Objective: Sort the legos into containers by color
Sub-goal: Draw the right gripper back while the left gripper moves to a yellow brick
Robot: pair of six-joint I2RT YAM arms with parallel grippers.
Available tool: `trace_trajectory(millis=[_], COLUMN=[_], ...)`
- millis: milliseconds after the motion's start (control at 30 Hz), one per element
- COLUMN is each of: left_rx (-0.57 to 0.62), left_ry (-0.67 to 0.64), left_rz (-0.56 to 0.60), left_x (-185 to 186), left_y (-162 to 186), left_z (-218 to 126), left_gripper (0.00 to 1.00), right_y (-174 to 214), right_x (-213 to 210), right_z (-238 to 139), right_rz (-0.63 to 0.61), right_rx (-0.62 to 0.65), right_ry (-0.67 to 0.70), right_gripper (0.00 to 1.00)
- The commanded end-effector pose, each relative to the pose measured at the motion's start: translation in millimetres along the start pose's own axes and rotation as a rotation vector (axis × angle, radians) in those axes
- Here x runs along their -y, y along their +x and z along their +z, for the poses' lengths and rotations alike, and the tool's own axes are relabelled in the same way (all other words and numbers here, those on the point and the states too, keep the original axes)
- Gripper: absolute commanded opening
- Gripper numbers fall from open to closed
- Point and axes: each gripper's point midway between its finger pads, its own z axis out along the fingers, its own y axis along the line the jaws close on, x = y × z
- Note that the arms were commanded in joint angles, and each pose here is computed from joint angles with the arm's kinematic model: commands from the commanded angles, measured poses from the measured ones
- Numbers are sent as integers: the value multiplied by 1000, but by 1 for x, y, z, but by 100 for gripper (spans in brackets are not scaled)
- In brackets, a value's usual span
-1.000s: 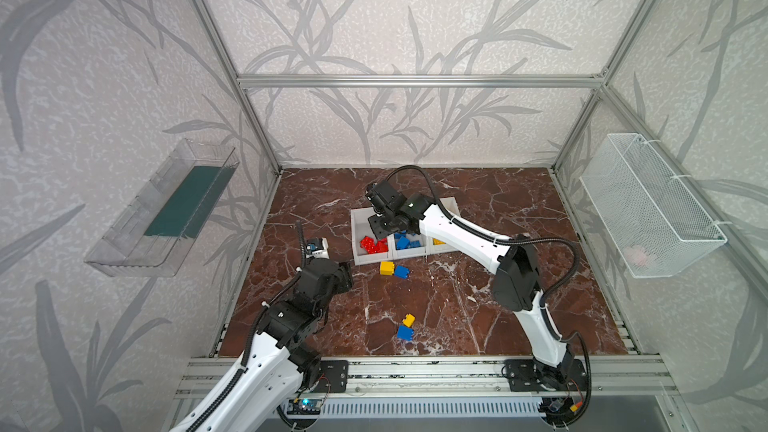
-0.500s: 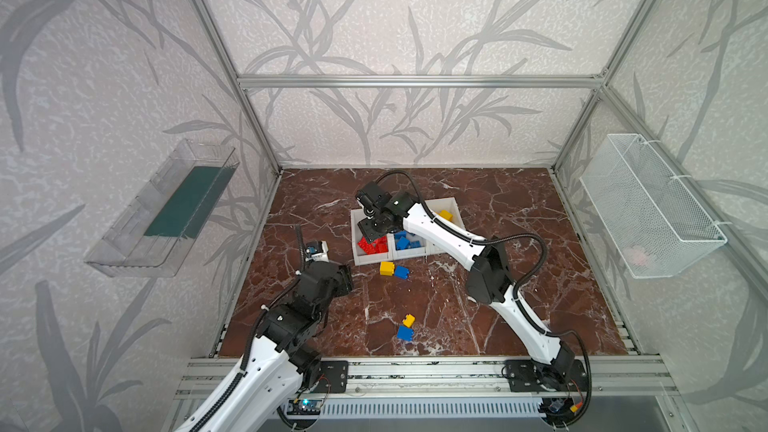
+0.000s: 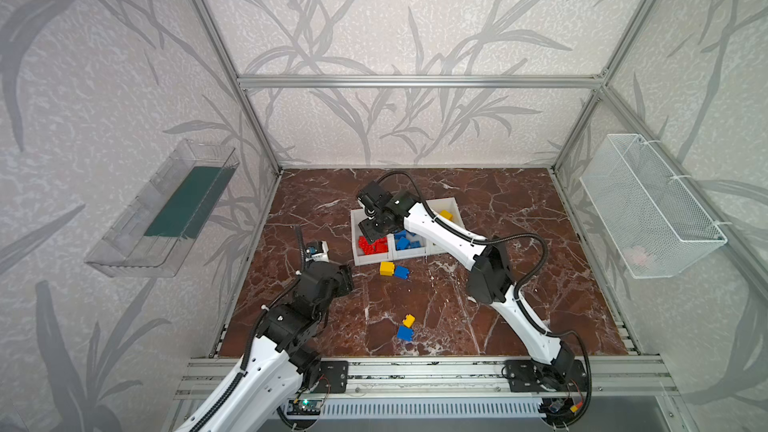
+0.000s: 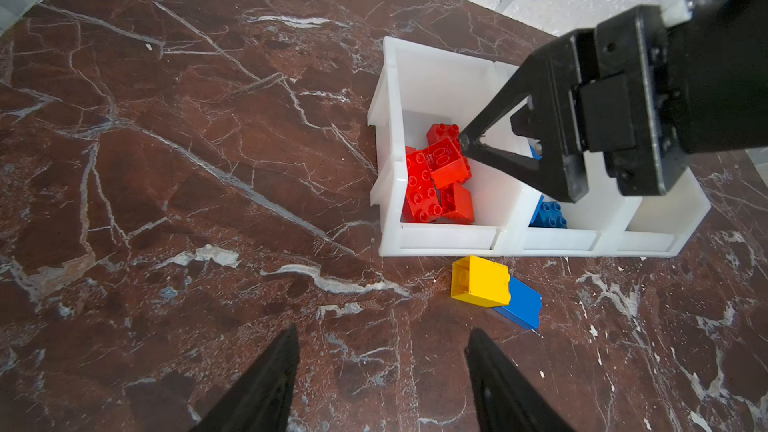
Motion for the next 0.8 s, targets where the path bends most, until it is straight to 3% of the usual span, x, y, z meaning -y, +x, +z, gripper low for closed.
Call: trace_trajectory(millis=[0, 233, 500, 767], left_rx=[-35, -158, -269, -351], left_ry=[40, 142, 161, 176], left_rz=[13, 77, 129, 192], left_x=[7, 33, 48, 67], left_y=[8, 27, 40, 44], left_z=[6, 25, 48, 70], left_gripper=[67, 69, 73, 77], right_y=[-4, 33, 120, 203], right_x=[3, 22, 103, 141], right_z=[-47, -83, -132, -150], right_rz=[-30, 3, 260, 417], right_rx=[20, 39, 78, 113], right_ry=[8, 31, 141, 235], right_gripper=[65, 66, 66, 67])
